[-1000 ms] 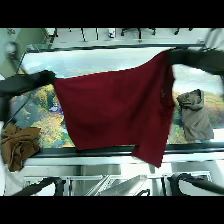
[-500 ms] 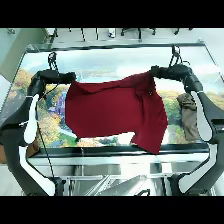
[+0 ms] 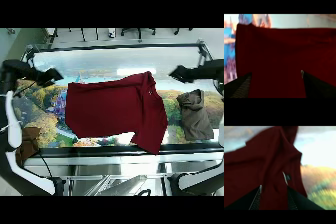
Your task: Fold the shirts.
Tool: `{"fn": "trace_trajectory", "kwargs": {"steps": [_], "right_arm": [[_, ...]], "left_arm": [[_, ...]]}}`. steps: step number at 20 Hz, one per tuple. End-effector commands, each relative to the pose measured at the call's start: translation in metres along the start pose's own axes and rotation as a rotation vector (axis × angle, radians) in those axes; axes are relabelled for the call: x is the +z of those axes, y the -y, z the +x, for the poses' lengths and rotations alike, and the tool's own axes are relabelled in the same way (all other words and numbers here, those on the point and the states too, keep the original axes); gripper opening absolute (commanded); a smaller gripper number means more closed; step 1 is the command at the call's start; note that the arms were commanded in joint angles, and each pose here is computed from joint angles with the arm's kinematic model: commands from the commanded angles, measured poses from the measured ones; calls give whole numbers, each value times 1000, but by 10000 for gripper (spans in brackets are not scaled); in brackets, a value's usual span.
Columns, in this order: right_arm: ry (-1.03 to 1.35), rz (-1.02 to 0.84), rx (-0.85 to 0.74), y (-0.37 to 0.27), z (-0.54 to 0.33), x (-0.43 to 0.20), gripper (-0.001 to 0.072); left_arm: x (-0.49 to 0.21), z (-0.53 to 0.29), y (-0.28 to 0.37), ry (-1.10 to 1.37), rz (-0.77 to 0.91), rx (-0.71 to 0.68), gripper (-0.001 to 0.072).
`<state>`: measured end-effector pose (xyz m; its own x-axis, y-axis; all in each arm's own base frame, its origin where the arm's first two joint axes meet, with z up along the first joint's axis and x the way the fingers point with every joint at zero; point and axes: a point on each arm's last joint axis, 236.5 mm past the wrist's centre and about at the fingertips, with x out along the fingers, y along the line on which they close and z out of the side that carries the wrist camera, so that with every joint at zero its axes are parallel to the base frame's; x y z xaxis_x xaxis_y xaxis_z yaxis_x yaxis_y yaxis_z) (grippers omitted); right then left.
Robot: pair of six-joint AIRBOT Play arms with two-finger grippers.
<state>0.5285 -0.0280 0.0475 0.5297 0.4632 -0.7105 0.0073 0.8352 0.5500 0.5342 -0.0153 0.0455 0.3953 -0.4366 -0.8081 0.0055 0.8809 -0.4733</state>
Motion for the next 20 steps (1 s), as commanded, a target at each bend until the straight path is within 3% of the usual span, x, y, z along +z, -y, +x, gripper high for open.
{"fn": "trace_trajectory", "kwargs": {"steps": [1, 5, 7, 10, 14, 15, 17, 18, 19, 20], "right_arm": [[-213, 116, -64, 50, -43, -76, 384], [-310, 200, -66, 87, -40, -135, 386], [-354, 210, -76, 94, -35, -152, 448], [-359, 213, -73, 95, -33, -154, 465], [-360, 195, -69, 95, -33, -154, 465], [-360, 194, -69, 95, -33, -154, 465], [-364, 199, -69, 97, -30, -155, 465], [-369, 203, -67, 98, -29, -156, 465], [-377, 208, -64, 99, -27, -159, 465], [-388, 211, -60, 99, -24, -161, 465]], "left_arm": [[-99, -26, -30, -222, -178, -5, 704], [-211, 5, -33, -342, -271, -1, 703], [-247, 23, -17, -376, -286, -37, 703], [-281, 43, -4, -434, -278, -41, 703], [-275, 64, -3, -360, -240, -4, 694], [-273, 67, -3, -349, -235, 0, 597], [-268, 71, -5, -322, -232, 10, 582], [-264, 72, -6, -306, -233, 14, 349], [-262, 73, -6, -296, -236, 13, 25], [-261, 73, -3, -295, -230, 2, 22]]}}
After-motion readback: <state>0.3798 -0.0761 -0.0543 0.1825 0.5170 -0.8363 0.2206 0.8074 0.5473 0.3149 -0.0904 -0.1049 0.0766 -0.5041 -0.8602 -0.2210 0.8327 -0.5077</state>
